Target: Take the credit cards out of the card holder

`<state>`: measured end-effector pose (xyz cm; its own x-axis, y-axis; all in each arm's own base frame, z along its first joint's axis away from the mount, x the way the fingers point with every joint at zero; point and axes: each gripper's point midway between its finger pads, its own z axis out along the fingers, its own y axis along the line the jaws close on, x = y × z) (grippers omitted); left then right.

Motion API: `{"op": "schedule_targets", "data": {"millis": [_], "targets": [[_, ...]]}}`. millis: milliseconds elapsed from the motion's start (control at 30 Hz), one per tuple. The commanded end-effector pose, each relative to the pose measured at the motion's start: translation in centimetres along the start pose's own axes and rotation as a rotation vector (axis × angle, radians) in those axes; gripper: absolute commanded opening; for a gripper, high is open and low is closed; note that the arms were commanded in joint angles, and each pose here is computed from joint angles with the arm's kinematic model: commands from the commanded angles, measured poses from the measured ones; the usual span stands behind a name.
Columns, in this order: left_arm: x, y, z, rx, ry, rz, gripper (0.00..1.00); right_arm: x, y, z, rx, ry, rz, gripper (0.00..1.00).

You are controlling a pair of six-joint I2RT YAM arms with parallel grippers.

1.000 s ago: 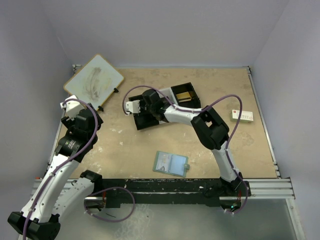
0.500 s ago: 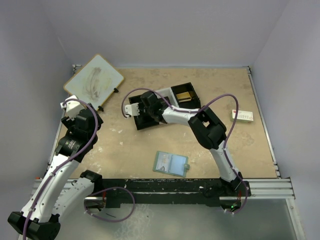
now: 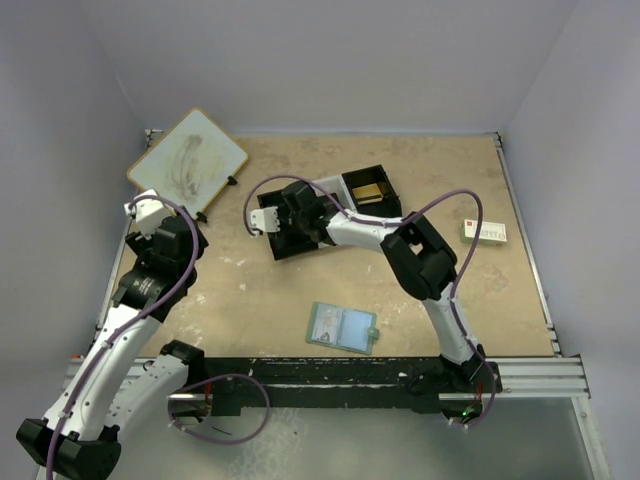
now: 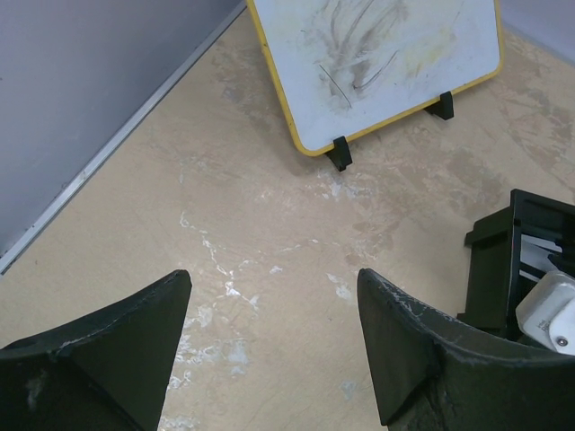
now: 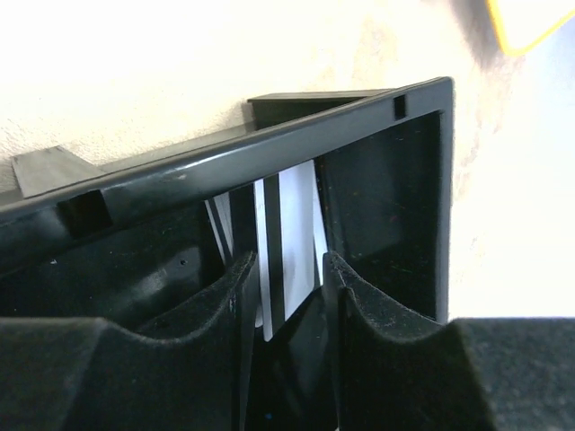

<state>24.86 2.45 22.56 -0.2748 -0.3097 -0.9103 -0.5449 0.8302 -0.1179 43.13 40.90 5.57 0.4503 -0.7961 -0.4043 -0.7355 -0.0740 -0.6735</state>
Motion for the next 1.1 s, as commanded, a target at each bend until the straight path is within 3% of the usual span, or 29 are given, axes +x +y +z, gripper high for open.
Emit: {"op": "schedule_targets", "data": {"millis": [0, 400, 533, 700, 767, 867, 933, 1067], "targets": [[-0.2, -0.2, 0.1, 0.005, -0.004, -0.012, 0.73, -2.8, -3.3, -2.6, 0.06, -0.077, 0.027, 0.39], [0.2, -0.4, 0.2, 0.007, 0.01, 0.002, 0.73, -2.7, -3.7, -3.3, 0.079, -0.085, 0.082, 0.4], [0.2, -0.4, 0.2, 0.01, 0.011, 0.002, 0.73, -4.7, -6.2, -6.0, 0.154, -0.189, 0.224, 0.41], [0.3, -0.6, 0.2, 0.02, 0.016, 0.004, 0.72, -5.9, -8.6, -10.1, 0.258, -0.297, 0.513, 0.47], [0.3, -0.6, 0.2, 0.022, 0.018, 0.006, 0.72, -5.6, -7.8, -9.5, 0.199, -0.252, 0.664, 0.39], [0.3, -0.6, 0.2, 0.021, 0.016, 0.005, 0.72, -5.0, -4.6, -7.3, 0.023, -0.102, 0.886, 0.16], [0.2, -0.5, 0.2, 0.019, 0.012, 0.002, 0.72, -5.0, -3.0, -6.4, -0.049, -0.055, 0.946, 0.03], [0.1, -0.5, 0.1, 0.02, 0.008, -0.002, 0.72, -6.2, -1.2, -6.1, -0.065, -0.065, 1.09, 0.0]]}}
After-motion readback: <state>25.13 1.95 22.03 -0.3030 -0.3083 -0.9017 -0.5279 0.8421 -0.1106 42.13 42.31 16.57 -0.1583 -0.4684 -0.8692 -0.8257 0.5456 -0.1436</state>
